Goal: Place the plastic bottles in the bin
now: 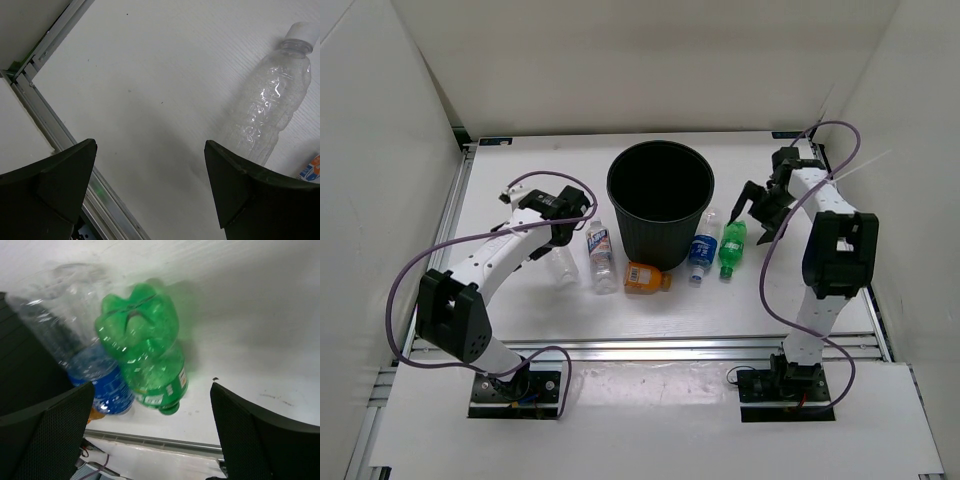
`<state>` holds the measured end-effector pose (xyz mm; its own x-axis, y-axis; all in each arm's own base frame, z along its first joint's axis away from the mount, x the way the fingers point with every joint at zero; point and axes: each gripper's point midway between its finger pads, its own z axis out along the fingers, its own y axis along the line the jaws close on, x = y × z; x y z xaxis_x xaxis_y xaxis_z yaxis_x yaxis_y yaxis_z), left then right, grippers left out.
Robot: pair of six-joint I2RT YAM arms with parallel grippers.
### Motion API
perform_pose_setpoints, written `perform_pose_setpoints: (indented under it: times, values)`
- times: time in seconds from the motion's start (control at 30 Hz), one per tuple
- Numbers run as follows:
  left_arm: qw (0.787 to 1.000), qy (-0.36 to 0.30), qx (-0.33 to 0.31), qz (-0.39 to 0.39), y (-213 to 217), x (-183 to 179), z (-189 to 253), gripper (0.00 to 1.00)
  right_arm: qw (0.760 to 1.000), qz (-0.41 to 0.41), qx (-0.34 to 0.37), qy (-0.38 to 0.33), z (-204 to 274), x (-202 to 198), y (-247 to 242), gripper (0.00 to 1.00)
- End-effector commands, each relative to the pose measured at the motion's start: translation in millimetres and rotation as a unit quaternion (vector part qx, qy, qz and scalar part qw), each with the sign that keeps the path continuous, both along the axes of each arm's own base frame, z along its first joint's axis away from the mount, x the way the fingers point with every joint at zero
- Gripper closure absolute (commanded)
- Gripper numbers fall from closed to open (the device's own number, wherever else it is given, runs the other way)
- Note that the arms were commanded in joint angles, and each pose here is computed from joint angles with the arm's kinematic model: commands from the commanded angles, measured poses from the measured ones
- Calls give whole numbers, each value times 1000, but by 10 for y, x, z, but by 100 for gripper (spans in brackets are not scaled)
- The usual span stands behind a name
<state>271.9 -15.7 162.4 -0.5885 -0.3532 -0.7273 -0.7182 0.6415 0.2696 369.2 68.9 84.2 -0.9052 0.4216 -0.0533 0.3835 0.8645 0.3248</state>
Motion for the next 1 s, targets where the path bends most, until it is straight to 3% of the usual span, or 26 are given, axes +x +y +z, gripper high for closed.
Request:
perform_pose_setpoints:
  times: [0.0, 0.13, 0.3, 0.4, 0.43, 0.5, 0.63, 0.7, 0.77, 0.8, 0.9, 0.97]
  values:
    - [1000, 16, -1, 4, 26, -126, 61, 0, 1000, 8, -22, 10, -217, 36, -67, 0]
    - [1000, 22, 2, 4, 10, -94, 32, 0, 999, 3, -26, 30, -421, 28, -82, 0]
    - [1000, 14, -2, 13, 30, -36, 75, 0, 998, -2, -30, 52, -594, -9, -94, 10]
    - [1000, 25, -2, 14, 32, -16, 40, 0, 997, -4, -47, 67, -617, -57, -151, 30]
    - [1000, 20, -4, 19, 51, 5, 64, 0, 996, -10, -57, 74, -623, -84, -181, 45]
    - [1000, 20, -4, 19, 51, 5, 65, 0, 994, -18, -76, 75, -520, -114, -248, 54]
    - [999, 22, -9, 24, 52, 22, 53, 0, 990, -50, -122, 41, -101, -124, -411, 77]
    - [999, 25, -13, 24, 30, 38, 43, 0, 986, -70, -147, 20, 145, -102, -504, 84]
    - [999, 24, -13, 28, 55, 39, 44, 0, 983, -84, -164, -12, 513, -118, -577, 88]
    - [999, 20, -16, 28, 46, 59, 69, 0, 981, -98, -158, -62, 866, -15, -572, 88]
    - [999, 32, -10, 17, 55, 49, 73, 0, 978, -99, -106, -148, 1515, 95, -415, 90]
    - [999, 44, -14, 14, 42, 14, 30, 0, 963, -102, -81, -235, 2140, 178, -321, 92]
